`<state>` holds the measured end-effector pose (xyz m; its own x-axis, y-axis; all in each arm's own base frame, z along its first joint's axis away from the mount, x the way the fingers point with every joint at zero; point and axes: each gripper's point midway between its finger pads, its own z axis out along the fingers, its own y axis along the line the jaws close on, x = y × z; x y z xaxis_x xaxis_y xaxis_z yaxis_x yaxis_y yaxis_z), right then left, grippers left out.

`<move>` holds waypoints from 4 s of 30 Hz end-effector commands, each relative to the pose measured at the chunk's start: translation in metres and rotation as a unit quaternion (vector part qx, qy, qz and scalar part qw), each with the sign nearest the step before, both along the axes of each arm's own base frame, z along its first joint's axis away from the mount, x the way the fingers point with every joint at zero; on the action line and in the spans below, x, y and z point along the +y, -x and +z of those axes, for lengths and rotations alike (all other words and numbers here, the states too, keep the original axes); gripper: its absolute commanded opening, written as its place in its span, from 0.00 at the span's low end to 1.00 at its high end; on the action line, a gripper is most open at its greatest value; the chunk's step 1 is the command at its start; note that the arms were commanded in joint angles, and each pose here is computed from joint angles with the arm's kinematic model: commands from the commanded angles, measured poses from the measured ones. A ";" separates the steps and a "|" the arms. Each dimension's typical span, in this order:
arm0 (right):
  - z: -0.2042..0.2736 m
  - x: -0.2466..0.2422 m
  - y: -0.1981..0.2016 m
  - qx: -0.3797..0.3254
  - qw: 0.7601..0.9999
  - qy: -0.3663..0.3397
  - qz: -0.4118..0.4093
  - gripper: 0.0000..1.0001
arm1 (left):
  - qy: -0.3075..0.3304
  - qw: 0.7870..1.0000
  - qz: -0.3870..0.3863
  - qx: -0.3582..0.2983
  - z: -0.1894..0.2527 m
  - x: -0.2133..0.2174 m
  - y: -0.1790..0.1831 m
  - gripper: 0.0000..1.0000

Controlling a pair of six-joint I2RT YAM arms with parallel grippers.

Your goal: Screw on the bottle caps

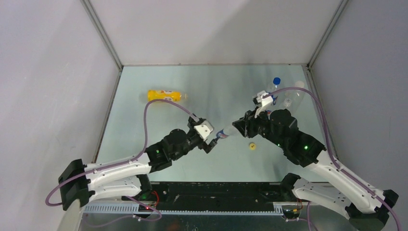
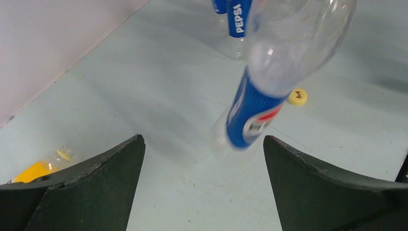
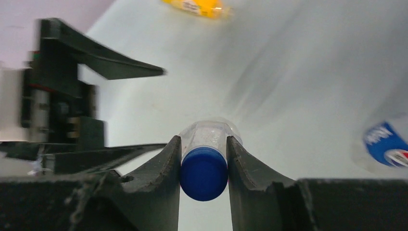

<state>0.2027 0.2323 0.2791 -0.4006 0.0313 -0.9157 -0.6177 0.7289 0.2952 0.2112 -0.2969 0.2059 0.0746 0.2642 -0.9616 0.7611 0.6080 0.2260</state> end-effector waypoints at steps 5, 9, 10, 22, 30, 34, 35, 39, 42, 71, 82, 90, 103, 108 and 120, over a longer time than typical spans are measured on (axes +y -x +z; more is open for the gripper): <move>-0.006 -0.090 -0.043 -0.006 0.981 0.093 -0.168 0.00 | 0.051 0.990 0.116 0.059 0.013 0.051 -0.030 1.00; -0.015 -0.123 -0.058 0.000 0.964 0.129 -0.231 0.00 | 0.024 0.977 0.187 0.105 0.005 0.082 -0.044 1.00; -0.017 -0.128 -0.060 0.001 0.961 0.136 -0.239 0.00 | 0.022 0.974 0.197 0.110 0.004 0.086 -0.045 1.00; -0.044 -0.176 -0.086 0.036 0.931 0.156 -0.329 0.00 | -0.021 0.984 0.140 0.105 0.019 0.075 -0.041 1.00; -0.055 -0.175 -0.083 0.066 0.933 0.144 -0.322 0.00 | -0.002 0.990 0.112 0.082 0.027 0.071 -0.036 1.00; -0.059 -0.174 -0.079 0.088 0.933 0.146 -0.317 0.00 | -0.028 0.992 0.109 0.065 0.031 0.075 -0.037 1.00; -0.057 -0.174 -0.080 0.089 0.933 0.144 -0.318 0.00 | -0.037 0.992 0.106 0.058 0.031 0.076 -0.037 1.00; -0.054 -0.173 -0.078 0.101 0.934 0.140 -0.311 0.00 | -0.047 0.991 0.121 0.039 0.039 0.085 -0.040 1.00; -0.053 -0.175 -0.079 0.112 0.932 0.143 -0.315 0.00 | -0.036 0.990 0.134 0.035 0.044 0.091 -0.042 1.00; -0.059 -0.175 -0.085 0.130 0.933 0.132 -0.308 0.32 | -0.034 0.980 0.197 0.010 0.038 0.113 -0.065 1.00; -0.047 -0.177 -0.088 0.106 0.935 0.121 -0.317 0.49 | -0.051 0.980 0.190 0.020 0.034 0.110 -0.065 1.00; -0.041 -0.179 -0.086 0.097 0.934 0.116 -0.322 0.57 | -0.055 0.980 0.191 0.025 0.031 0.110 -0.065 1.00; 0.016 -0.190 -0.065 0.000 0.943 0.140 -0.303 0.78 | -0.107 0.972 0.203 0.050 0.016 0.117 -0.068 1.00; 0.047 -0.193 -0.048 -0.068 0.946 0.145 -0.282 0.99 | -0.140 0.966 0.204 0.071 0.006 0.121 -0.081 1.00; 0.055 -0.161 -0.025 -0.162 0.961 0.170 -0.144 0.99 | -0.384 0.890 0.216 0.114 -0.038 0.188 -0.172 1.00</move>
<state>0.2325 0.0525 0.3262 -0.2146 -0.1431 -0.9662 -0.2574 0.9625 -0.0854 0.3574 -0.1367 0.1742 -0.3803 0.6579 -0.6501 0.5066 0.7362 0.4487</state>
